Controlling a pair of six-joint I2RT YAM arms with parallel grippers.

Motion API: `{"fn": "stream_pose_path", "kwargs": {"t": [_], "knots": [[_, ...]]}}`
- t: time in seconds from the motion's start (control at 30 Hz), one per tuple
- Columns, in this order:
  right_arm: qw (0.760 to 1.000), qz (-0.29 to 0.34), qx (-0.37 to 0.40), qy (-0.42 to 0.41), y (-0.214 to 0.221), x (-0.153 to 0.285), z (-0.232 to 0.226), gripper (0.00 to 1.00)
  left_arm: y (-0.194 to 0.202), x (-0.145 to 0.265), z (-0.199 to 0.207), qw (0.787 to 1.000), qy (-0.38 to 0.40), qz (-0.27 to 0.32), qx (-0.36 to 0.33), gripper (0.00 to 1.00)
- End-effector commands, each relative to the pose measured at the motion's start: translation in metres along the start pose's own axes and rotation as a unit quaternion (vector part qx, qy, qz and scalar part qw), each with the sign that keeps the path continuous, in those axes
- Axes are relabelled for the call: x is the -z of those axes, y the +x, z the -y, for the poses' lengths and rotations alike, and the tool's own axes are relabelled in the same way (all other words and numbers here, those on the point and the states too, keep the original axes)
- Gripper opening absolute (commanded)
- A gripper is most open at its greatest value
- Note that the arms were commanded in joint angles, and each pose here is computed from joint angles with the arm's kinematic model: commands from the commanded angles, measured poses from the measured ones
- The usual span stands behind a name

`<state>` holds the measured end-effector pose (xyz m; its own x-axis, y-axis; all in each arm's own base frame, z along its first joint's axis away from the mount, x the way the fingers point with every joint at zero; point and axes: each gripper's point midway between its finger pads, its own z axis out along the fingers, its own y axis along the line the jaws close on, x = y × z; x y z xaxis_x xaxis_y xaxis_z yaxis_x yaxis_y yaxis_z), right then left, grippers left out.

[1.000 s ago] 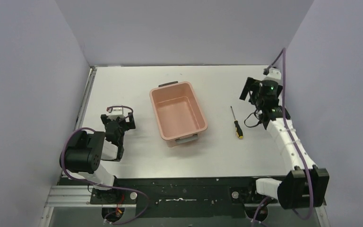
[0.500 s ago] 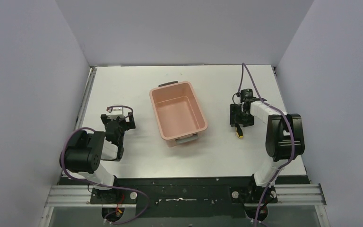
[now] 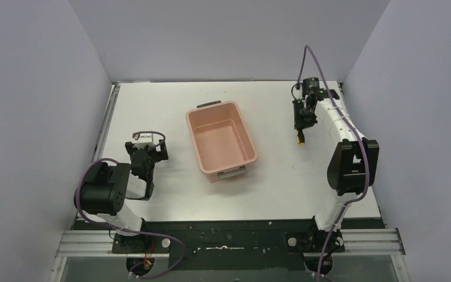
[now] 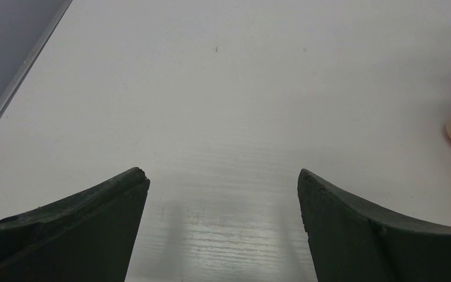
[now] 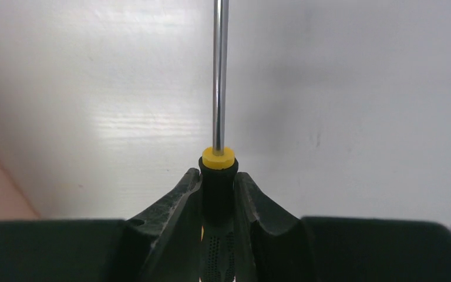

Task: Put the screwdriver in the bin

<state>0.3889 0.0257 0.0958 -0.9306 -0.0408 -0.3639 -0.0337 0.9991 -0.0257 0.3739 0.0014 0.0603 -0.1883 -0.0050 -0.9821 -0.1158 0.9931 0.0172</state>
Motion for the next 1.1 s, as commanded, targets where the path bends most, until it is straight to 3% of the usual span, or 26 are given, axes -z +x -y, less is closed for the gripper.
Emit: {"fn": "stream_pose_path", "kwargs": {"t": [0.0, 0.13, 0.3, 0.4, 0.47, 0.8, 0.93, 1.07], "knots": [[0.994, 0.105, -0.012, -0.013, -0.064, 0.103, -0.01, 0.0, -0.014, -0.003, 0.001, 1.0, 0.003, 0.023, 0.007, 0.97], [0.98, 0.185, -0.036, -0.069, -0.097, 0.154, -0.058, 0.0, -0.014, -0.003, 0.001, 1.0, 0.002, 0.022, 0.007, 0.97], [0.938, 0.278, 0.057, -0.199, -0.099, 0.213, -0.202, 0.0, -0.014, -0.003, 0.001, 1.0, 0.003, 0.023, 0.007, 0.97], [0.928, 0.294, 0.082, -0.216, -0.087, 0.223, -0.245, 0.0, -0.015, -0.003, 0.001, 1.0, 0.002, 0.023, 0.008, 0.97], [0.934, 0.289, 0.084, -0.193, -0.08, 0.211, -0.254, 0.0, -0.014, -0.003, 0.001, 1.0, 0.003, 0.023, 0.007, 0.97], [0.968, 0.149, 0.141, -0.147, 0.002, 0.061, -0.29, 0.0, -0.014, -0.003, 0.001, 1.0, 0.002, 0.023, 0.007, 0.97], [0.974, 0.123, 0.146, -0.118, 0.016, 0.018, -0.29, 0.01, -0.014, -0.003, 0.001, 1.0, 0.003, 0.023, 0.008, 0.97], [0.979, 0.105, 0.149, -0.095, 0.024, -0.01, -0.289, 0.19, -0.014, -0.003, 0.001, 1.0, 0.002, 0.022, 0.007, 0.97]]}}
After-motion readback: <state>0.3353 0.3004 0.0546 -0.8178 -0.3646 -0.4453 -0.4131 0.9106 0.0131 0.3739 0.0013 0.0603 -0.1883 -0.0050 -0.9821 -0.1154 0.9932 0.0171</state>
